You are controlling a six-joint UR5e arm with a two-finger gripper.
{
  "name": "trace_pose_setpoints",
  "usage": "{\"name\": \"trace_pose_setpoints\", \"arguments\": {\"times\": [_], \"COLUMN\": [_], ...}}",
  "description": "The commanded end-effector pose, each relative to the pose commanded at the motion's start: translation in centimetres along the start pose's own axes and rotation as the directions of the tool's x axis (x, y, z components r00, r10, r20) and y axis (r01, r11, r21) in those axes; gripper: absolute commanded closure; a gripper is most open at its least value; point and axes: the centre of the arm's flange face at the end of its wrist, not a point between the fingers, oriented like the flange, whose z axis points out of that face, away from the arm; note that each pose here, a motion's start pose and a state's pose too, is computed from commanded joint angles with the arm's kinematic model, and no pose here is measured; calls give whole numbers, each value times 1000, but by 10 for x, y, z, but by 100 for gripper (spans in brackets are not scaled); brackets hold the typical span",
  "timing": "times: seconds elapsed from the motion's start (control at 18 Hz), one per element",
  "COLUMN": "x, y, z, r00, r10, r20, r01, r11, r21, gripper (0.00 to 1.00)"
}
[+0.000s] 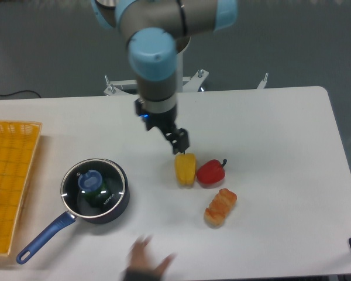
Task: Close the pot lid
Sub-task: 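Open the gripper and lift away from the lid knob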
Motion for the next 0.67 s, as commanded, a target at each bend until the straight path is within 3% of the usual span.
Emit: {"name": "trace_pose_setpoints", "arguments": {"times": [0.39,0.67], "x": [-32,-43], "y": [66,91], "z": [-4,-5], "r00": [994,993], "r10": [109,118], "r20": [11,13], "r01": [-109,-118], "r11": [994,993], "r21": [-2,-3], "gripper": [0,0]}}
